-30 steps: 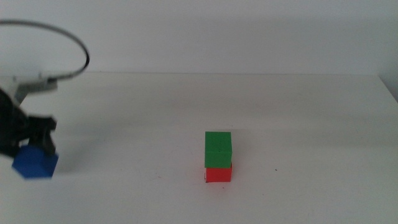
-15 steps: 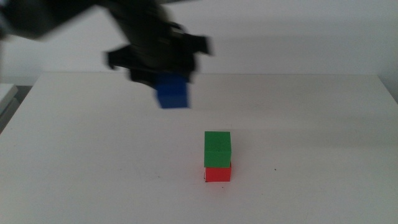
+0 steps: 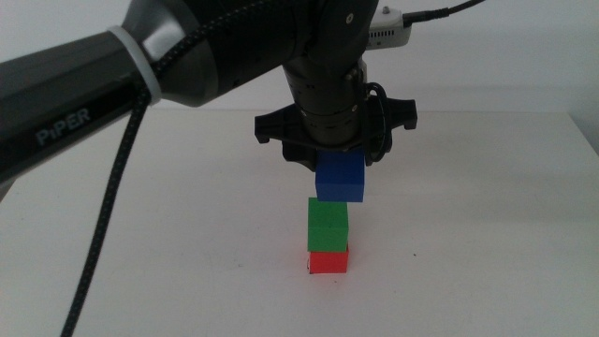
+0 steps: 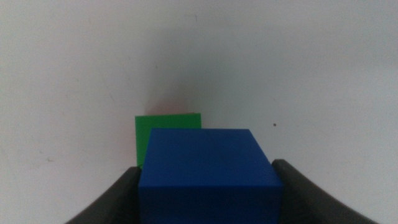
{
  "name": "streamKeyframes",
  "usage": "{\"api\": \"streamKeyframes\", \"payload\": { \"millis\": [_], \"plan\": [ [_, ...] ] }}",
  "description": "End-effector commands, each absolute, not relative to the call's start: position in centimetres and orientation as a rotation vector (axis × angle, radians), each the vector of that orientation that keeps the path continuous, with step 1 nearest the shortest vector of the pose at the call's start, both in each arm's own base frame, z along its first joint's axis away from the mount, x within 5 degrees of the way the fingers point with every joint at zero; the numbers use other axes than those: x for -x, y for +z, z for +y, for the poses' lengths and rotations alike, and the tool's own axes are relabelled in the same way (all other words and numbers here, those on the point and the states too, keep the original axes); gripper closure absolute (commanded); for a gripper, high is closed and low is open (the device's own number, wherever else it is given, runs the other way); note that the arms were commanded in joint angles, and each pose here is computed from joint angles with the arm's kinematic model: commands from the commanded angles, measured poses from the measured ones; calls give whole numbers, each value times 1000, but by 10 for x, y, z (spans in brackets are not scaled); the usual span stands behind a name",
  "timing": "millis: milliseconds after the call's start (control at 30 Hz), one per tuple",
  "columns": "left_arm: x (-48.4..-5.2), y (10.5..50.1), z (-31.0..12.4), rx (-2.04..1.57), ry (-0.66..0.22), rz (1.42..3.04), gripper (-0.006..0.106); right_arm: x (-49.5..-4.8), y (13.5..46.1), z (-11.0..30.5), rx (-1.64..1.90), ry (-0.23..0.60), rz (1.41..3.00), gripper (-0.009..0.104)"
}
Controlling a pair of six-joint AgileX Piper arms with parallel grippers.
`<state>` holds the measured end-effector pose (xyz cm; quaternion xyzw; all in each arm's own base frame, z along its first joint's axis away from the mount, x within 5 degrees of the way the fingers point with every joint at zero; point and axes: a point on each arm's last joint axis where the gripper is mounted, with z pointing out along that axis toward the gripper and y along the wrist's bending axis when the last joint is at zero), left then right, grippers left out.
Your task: Stack red cubes first, then green, then blue cubes in a specific spot.
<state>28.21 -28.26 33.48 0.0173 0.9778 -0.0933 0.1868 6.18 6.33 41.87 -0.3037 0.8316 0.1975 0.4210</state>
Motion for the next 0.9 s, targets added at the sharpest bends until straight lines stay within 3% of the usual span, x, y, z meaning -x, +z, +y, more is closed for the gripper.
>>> {"api": "streamKeyframes", "payload": {
  "millis": [0,233,867],
  "plan": [
    [-283,332,-285,-24,-267,2761,102,-62,418,63,768,488,2071,4],
    [-290,318,-287,-4,-217,2775,102,-62,418,63,768,488,2071,4],
    [-303,300,-275,106,-230,2858,102,-62,418,63,768,488,2071,4]
  ]
}}
